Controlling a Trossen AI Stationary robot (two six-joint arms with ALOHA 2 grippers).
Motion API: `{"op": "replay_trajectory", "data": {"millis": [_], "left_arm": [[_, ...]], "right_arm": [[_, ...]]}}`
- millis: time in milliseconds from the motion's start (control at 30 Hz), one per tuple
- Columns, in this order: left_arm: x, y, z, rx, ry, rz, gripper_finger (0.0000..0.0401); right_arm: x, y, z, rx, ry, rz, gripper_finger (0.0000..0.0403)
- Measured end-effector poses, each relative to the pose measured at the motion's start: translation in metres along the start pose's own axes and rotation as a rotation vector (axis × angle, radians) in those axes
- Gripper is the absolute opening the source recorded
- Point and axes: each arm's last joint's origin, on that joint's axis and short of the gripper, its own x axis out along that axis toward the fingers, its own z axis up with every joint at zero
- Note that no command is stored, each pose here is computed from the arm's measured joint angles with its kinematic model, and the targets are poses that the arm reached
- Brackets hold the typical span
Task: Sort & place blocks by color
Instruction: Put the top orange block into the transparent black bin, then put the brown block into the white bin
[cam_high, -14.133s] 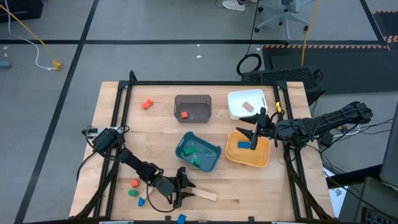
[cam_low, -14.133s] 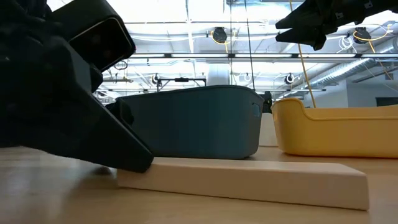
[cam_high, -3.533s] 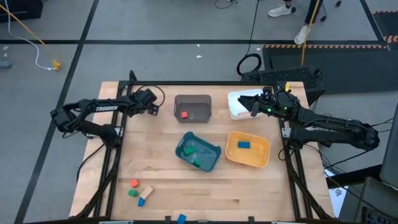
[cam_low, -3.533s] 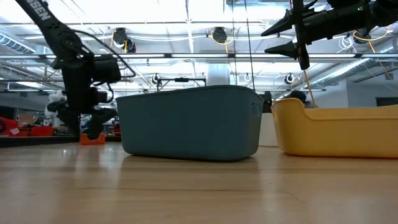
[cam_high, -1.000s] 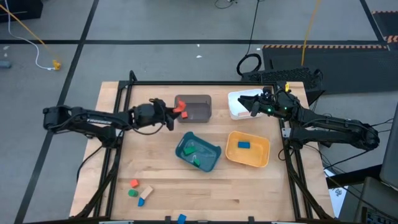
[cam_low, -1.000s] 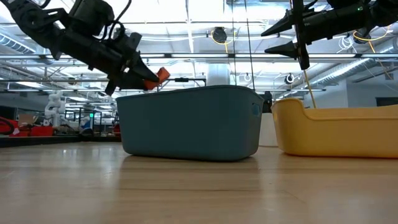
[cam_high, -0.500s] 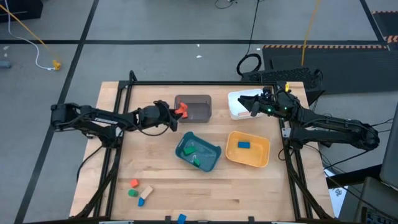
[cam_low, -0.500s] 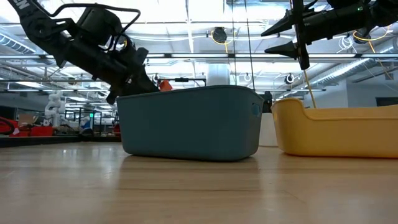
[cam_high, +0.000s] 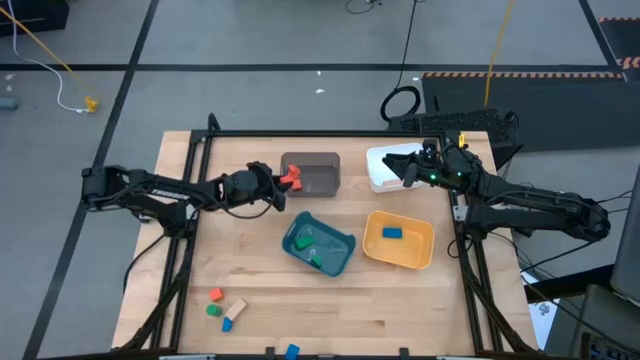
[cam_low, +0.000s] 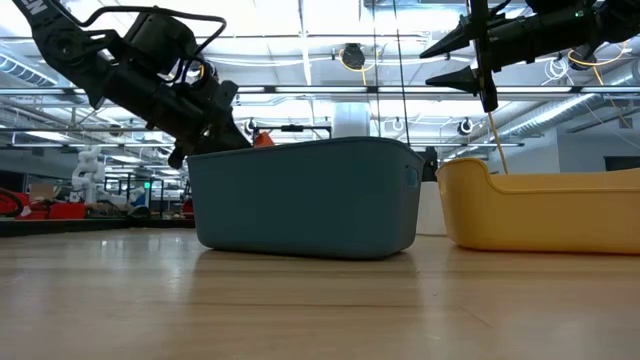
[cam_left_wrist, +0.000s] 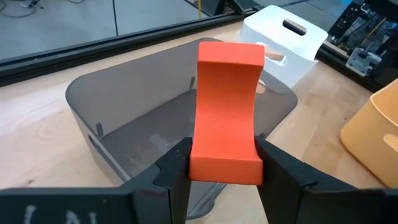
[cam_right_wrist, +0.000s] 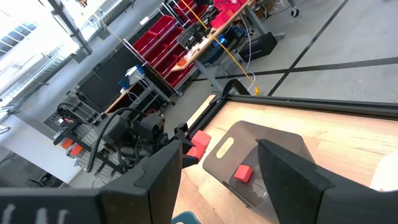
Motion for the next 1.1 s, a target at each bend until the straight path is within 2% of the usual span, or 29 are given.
{"op": "replay_trajectory", "data": {"millis": [300,533,700,867,1100], "left_arm": [[0.000,0.000,0.000,-0.001,0.003,-0.001,0.0207],[-0.001,-0.003,0.002,-0.013,-0.025,-0.022,0.0211],[-0.008,-0.019,0.007,-0.014,-0.100,-0.118,0.0211],[-0.020,-0.041,0.000,0.013,-0.095,-0.225,0.0212],[-0.037,-0.065,-0.020,-0.002,-0.057,-0.242,0.0212]], "right_arm": [[0.000,0.000,0.000,0.000,0.000,0.000,0.0203],[0.000,0.000,0.000,0.000,0.000,0.000,0.0203],[0.000,0.000,0.000,0.000,0.000,0.000,0.0203],[0.000,0.000,0.000,0.000,0.000,0.000,0.0203],[0.000,0.000,0.000,0.000,0.000,0.000,0.0203]]}}
